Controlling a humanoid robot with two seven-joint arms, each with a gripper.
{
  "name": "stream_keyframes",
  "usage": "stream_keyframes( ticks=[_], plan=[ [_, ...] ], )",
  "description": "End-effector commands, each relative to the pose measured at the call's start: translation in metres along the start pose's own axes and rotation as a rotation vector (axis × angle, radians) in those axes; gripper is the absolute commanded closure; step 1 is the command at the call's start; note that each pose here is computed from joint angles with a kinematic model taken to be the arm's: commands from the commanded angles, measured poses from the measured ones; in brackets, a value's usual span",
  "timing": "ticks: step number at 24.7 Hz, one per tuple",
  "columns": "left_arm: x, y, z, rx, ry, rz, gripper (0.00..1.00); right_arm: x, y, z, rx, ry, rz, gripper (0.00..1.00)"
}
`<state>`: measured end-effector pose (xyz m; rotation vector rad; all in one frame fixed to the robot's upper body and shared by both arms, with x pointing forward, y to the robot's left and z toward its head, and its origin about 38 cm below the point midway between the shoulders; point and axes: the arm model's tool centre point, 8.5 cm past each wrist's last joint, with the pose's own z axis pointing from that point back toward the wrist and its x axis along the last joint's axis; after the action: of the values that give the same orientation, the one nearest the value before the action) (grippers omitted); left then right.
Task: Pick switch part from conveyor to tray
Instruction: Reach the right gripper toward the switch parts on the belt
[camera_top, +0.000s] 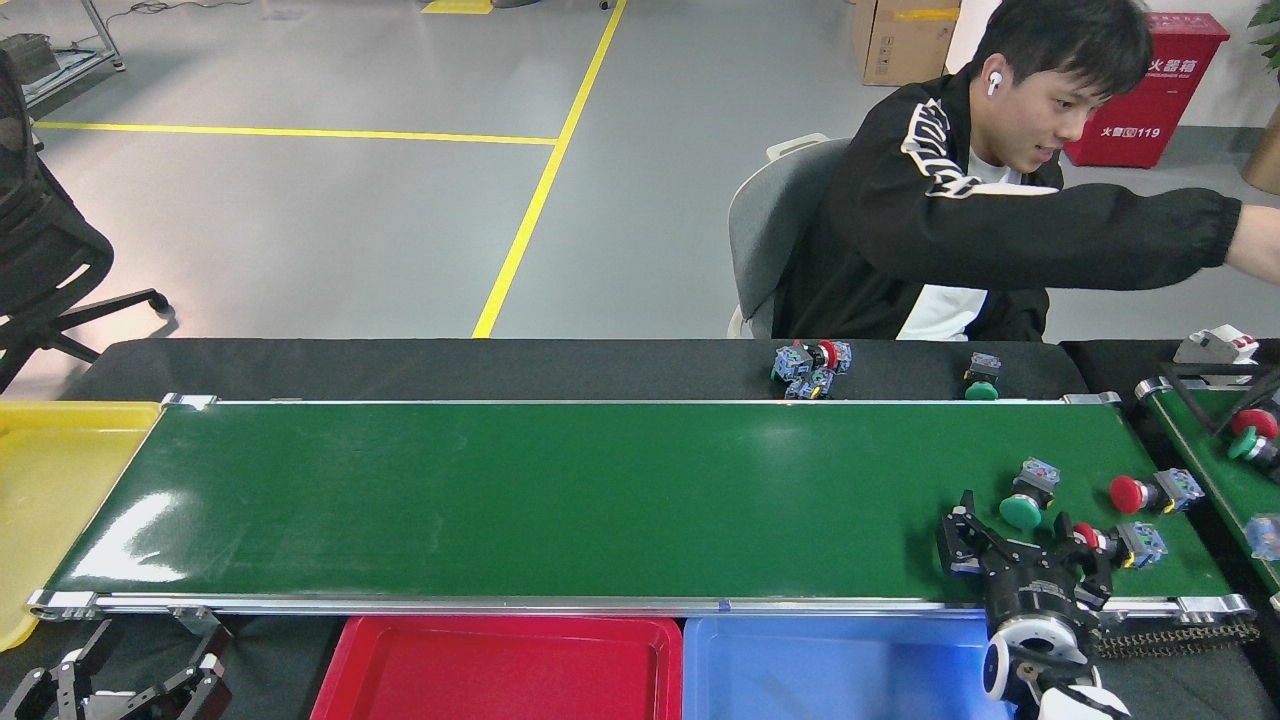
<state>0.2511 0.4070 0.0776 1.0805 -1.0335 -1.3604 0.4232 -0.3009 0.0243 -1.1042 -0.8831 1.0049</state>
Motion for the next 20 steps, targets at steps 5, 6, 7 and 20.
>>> stream_keyframes(
  ticks=[5, 6, 7, 20],
  plan=[
    [-0.001, 0.004, -0.001, 0.017, 0.008, -0.006, 0.0, 0.02, -0.008, -0.003, -0.01, -0.108, 0.002, 0.96],
    [-0.001, 0.003, 0.0, 0.013, 0.007, -0.005, 0.0, 0.023, -0.01, -0.002, -0.017, -0.12, -0.001, 0.99],
    [-0.001, 0.003, 0.0, 0.013, 0.01, -0.005, 0.0, 0.025, -0.013, -0.001, -0.028, -0.126, -0.004, 0.99],
    [-0.006, 0.009, 0.0, 0.021, 0.001, -0.025, 0.0, 0.182, -0.037, 0.154, -0.187, -0.948, -0.08, 0.9]
  ],
)
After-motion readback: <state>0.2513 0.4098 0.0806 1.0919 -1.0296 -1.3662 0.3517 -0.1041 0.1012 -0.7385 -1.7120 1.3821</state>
